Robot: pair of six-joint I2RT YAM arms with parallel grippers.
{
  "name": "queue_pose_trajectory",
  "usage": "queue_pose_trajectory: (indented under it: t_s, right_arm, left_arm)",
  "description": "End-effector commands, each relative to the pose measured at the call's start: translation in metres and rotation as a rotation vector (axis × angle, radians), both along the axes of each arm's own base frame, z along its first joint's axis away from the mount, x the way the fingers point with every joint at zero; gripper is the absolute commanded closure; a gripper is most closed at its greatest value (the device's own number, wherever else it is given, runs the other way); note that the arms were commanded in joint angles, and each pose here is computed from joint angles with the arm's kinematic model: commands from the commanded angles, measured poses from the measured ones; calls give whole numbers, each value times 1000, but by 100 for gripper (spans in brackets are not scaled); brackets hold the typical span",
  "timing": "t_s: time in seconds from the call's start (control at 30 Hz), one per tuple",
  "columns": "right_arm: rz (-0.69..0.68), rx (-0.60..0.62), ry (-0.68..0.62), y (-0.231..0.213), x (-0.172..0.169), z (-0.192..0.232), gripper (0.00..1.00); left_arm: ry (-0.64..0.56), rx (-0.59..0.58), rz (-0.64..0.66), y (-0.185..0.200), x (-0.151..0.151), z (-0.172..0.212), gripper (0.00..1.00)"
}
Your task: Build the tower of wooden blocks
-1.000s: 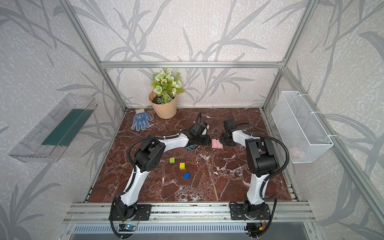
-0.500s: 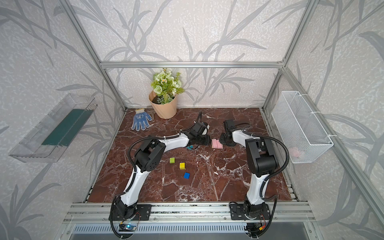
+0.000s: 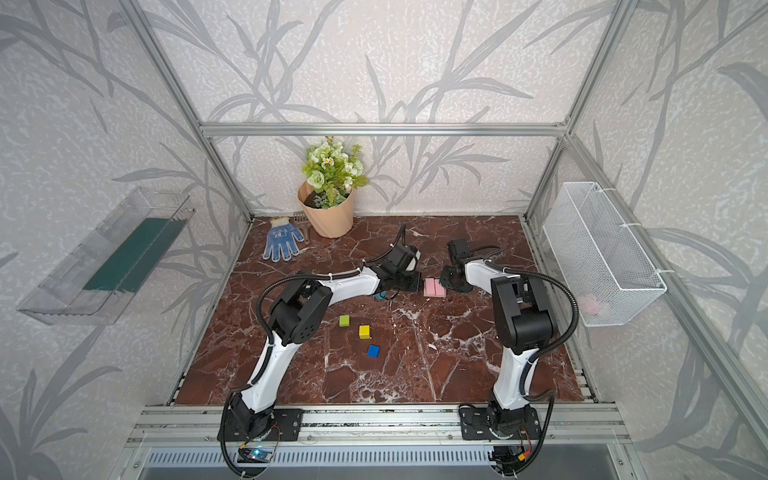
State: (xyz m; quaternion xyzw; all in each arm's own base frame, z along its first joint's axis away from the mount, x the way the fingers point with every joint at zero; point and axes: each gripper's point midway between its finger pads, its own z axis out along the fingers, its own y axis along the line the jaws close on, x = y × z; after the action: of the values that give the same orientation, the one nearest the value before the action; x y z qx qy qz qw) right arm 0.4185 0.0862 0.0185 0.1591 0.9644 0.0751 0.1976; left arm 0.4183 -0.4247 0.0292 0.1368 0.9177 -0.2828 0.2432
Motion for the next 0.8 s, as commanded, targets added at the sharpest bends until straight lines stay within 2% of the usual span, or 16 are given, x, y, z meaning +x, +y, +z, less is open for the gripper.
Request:
queue_pose_trajectory:
  t_s: [0.0,0.77]
  right_arm:
    - [1,-4,54,-2,-13,-5,76]
    - [-40,-41,-2,-20,-19,23,72]
  left_arm:
    - [19,22,-12,-5,-10,-11,77]
    - [-27,49,4,3,-1,12,78]
